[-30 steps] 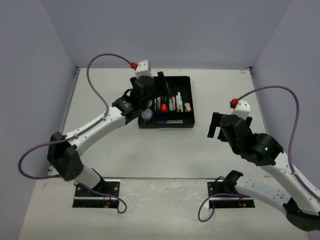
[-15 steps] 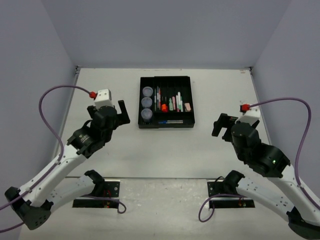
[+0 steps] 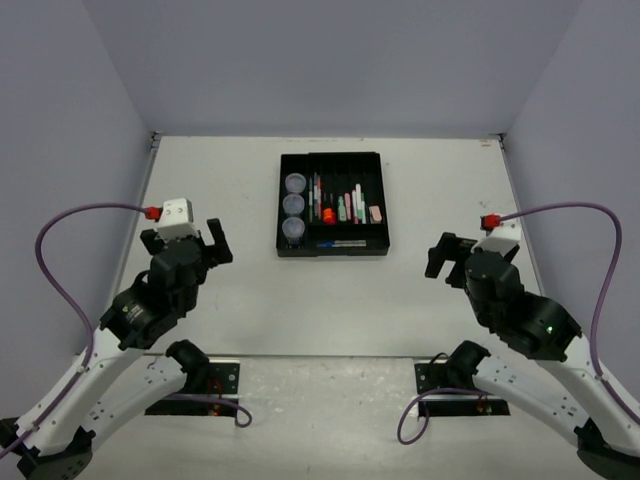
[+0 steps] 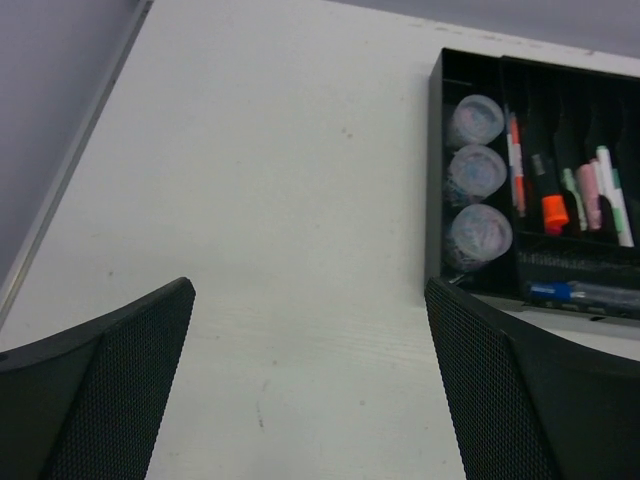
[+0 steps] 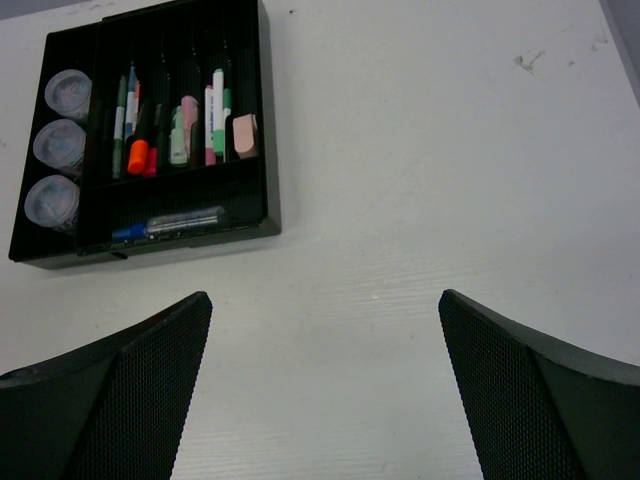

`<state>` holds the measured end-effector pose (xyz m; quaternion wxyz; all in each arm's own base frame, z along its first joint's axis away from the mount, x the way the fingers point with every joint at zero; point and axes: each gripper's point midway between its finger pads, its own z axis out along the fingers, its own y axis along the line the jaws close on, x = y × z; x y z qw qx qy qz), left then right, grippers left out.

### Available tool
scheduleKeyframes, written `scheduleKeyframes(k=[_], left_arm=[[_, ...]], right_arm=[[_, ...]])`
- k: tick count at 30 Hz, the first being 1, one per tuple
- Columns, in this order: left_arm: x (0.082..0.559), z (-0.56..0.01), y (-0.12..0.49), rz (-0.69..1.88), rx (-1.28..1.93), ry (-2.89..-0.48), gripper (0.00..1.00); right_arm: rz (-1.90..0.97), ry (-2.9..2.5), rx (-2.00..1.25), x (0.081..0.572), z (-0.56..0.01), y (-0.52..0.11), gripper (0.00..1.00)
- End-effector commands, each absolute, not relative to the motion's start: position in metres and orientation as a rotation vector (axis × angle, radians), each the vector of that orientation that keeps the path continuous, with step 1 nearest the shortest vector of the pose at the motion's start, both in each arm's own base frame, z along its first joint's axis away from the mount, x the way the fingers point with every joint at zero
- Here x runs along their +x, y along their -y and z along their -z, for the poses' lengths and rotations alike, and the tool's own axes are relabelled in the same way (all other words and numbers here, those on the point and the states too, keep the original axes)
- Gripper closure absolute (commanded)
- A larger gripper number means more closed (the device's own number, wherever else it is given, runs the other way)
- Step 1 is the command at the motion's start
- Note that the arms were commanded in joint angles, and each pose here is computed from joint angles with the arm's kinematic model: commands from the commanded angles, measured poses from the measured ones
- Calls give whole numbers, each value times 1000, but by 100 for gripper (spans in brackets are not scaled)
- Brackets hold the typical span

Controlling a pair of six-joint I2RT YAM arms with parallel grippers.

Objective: Sort the stationery into containers
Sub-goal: Reset both arms

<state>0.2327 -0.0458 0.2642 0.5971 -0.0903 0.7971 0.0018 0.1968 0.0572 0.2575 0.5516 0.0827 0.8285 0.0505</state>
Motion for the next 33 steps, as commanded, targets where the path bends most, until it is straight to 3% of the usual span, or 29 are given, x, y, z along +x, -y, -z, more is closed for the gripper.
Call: scheduleKeyframes(k=[1,33], left_arm=[[229,-253,28,-110,-260,-1853,0],[228,-259,18,-72,-310,-1792,0]], right_arm=[[-111,-1932,217,194,-265,-49,1],[-139,-1903,237,198,-271,-52,1]])
